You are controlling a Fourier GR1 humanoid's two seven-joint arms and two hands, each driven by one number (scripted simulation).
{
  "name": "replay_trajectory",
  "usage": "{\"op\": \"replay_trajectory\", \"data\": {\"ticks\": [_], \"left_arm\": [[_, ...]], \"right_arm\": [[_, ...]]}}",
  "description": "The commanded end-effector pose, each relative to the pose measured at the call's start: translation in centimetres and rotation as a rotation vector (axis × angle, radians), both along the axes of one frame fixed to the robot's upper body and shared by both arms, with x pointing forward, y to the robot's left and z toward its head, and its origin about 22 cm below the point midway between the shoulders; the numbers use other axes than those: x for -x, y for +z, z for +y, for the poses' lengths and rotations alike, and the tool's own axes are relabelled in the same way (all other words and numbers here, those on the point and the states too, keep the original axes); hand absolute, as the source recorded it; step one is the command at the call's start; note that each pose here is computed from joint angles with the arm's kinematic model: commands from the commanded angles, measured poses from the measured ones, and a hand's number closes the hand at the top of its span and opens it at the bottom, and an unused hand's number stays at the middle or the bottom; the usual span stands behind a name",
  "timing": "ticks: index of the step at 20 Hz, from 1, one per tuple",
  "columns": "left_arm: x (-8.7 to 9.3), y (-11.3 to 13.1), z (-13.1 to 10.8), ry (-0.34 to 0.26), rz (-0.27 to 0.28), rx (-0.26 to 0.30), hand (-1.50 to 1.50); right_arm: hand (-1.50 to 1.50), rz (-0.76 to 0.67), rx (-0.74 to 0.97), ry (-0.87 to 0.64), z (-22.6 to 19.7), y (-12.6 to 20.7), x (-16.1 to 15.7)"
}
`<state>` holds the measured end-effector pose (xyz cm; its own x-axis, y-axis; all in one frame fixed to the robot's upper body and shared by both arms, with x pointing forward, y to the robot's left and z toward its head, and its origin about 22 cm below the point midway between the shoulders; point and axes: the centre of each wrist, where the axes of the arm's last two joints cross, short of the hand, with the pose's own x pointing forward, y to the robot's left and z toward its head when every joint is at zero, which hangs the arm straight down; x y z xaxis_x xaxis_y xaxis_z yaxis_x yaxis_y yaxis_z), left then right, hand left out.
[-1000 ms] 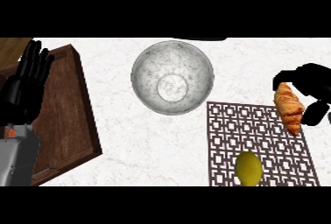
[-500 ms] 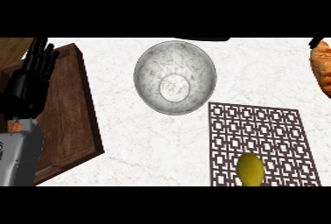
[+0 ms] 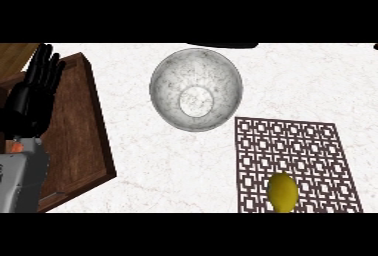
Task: Pick the croissant from the placemat and place it in the bowl
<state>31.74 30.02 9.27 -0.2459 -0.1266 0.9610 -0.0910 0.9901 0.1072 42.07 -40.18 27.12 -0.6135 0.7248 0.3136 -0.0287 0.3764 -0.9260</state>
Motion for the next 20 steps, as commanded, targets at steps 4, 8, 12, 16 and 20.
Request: {"op": "replay_trajectory", "data": {"ticks": [4,8,12,16,20], "left_arm": [[0.0,-0.8,1.0,0.034,-0.005,-0.006,0.00],[0.3,-0.4,0.7,0.025,0.008,-0.007,0.00],[1.2,-1.2,1.4,0.060,0.032,-0.020,0.00],[1.0,-0.1,2.3,0.051,0.038,0.004,0.00],[1.2,-2.1,3.4,0.072,0.033,-0.009,0.00]], "right_arm": [[1.50,0.133,-0.167,0.294,3.4,3.1,-1.9],[1.50,0.208,-0.152,0.340,8.6,4.7,-3.5],[1.50,0.247,-0.115,0.371,13.6,5.1,-4.6],[1.50,0.282,-0.068,0.405,16.4,5.1,-5.0],[1.50,0.325,-0.015,0.436,21.8,4.1,-5.3]]}}
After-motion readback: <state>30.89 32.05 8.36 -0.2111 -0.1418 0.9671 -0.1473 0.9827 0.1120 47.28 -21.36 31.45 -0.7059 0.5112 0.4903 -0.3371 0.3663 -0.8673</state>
